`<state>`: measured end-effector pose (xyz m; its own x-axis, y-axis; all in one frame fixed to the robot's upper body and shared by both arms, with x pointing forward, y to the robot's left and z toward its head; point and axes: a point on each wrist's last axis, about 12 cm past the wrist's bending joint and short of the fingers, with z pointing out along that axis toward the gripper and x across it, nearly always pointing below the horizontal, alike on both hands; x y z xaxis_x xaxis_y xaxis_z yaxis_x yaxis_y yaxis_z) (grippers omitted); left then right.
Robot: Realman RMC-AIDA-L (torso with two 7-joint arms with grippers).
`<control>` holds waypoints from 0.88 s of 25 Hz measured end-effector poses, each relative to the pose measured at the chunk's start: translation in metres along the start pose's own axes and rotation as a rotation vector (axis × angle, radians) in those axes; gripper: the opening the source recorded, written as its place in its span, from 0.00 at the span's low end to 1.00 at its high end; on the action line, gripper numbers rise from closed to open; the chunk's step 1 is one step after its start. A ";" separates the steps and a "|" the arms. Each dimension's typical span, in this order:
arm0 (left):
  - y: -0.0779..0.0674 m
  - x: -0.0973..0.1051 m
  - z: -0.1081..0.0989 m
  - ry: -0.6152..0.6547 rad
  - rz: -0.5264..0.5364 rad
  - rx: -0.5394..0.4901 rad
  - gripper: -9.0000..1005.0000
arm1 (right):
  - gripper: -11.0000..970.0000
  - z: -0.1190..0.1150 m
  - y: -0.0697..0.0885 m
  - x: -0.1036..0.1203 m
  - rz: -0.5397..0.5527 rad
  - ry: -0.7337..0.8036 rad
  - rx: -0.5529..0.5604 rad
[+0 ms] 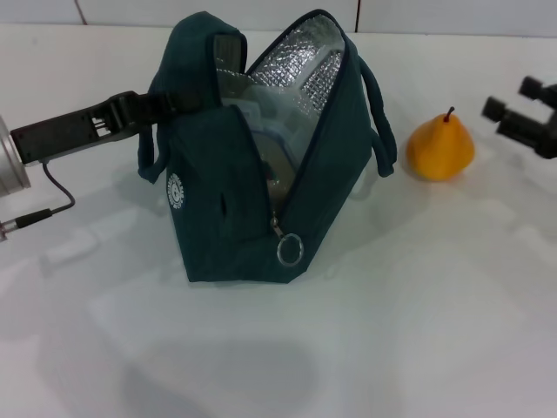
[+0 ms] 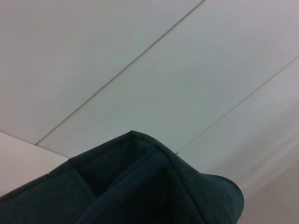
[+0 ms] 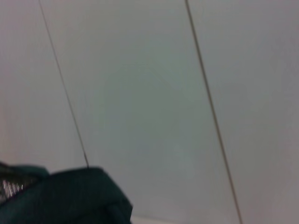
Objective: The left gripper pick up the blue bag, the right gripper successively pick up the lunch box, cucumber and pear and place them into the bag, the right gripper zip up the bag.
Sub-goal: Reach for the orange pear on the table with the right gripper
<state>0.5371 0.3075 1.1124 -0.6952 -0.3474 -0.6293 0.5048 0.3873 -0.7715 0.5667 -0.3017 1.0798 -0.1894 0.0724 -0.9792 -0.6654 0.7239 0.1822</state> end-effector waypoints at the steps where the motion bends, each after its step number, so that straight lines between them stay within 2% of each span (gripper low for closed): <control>1: 0.000 0.000 0.000 0.000 0.000 0.000 0.05 | 0.83 0.004 0.001 0.001 -0.004 0.015 -0.004; 9: 0.000 0.000 0.001 0.001 0.000 0.002 0.05 | 0.83 0.038 0.005 -0.002 -0.069 0.113 -0.031; 16: 0.000 0.001 0.001 0.001 -0.001 0.003 0.05 | 0.82 0.054 0.008 -0.001 -0.160 0.170 -0.034; 22: 0.000 0.001 0.002 0.001 -0.004 0.004 0.05 | 0.72 0.058 0.009 -0.002 -0.208 0.166 -0.036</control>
<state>0.5371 0.3052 1.1116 -0.6974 -0.3481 -0.6265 0.5044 0.3825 -0.7741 0.6025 -0.2558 1.0783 -0.1596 -0.1908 -0.9686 -0.7273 0.6862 -0.0153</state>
